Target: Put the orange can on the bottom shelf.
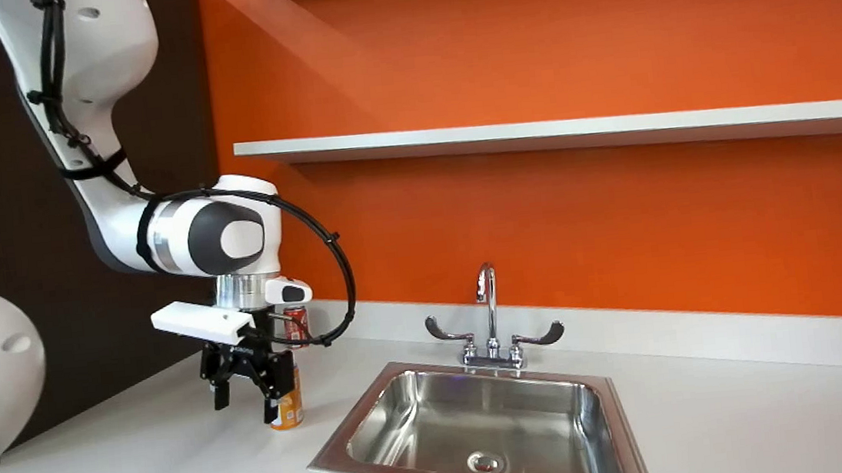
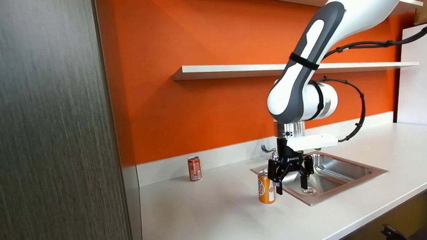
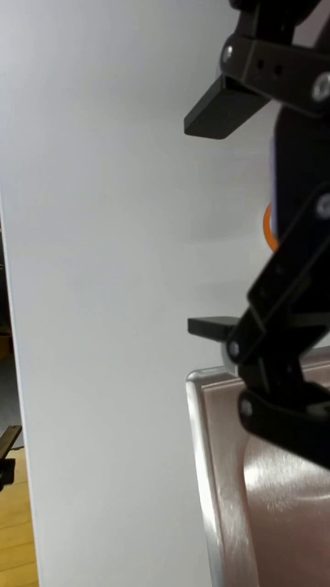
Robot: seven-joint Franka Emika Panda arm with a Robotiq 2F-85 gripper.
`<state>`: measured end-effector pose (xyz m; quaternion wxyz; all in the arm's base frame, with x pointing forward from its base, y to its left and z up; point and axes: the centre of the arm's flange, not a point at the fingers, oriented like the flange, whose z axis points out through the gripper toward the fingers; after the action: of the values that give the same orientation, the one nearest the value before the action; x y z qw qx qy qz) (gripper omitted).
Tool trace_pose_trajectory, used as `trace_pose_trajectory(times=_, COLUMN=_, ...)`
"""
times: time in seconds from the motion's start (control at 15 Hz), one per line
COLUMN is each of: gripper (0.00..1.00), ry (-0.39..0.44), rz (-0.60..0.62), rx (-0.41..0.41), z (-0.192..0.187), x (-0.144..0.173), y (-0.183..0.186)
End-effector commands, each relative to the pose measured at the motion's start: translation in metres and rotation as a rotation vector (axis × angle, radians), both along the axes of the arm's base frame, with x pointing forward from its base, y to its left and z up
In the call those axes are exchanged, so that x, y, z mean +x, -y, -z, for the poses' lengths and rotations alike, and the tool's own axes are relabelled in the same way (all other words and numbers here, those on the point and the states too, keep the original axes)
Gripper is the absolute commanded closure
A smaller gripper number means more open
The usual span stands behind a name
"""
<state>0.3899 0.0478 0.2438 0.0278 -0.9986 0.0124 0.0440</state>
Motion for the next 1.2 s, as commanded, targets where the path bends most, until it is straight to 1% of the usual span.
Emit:
trace_pose_trajectory(times=0.0, gripper=0.0, ry=0.042, rz=0.003, rx=0.031, z=0.005, x=0.015, y=-0.001)
trace_pose_trajectory(times=0.47, gripper=0.0, ry=0.124, rz=0.011, rx=0.051, z=0.008, x=0.025, y=-0.002)
trace_pose_trajectory(times=0.87, gripper=0.0, ry=0.191, rz=-0.013, rx=0.061, z=0.011, x=0.031, y=-0.005)
trace_pose_trajectory(times=1.13, gripper=0.0, ry=0.25, rz=-0.009, rx=0.078, z=0.009, x=0.036, y=-0.006)
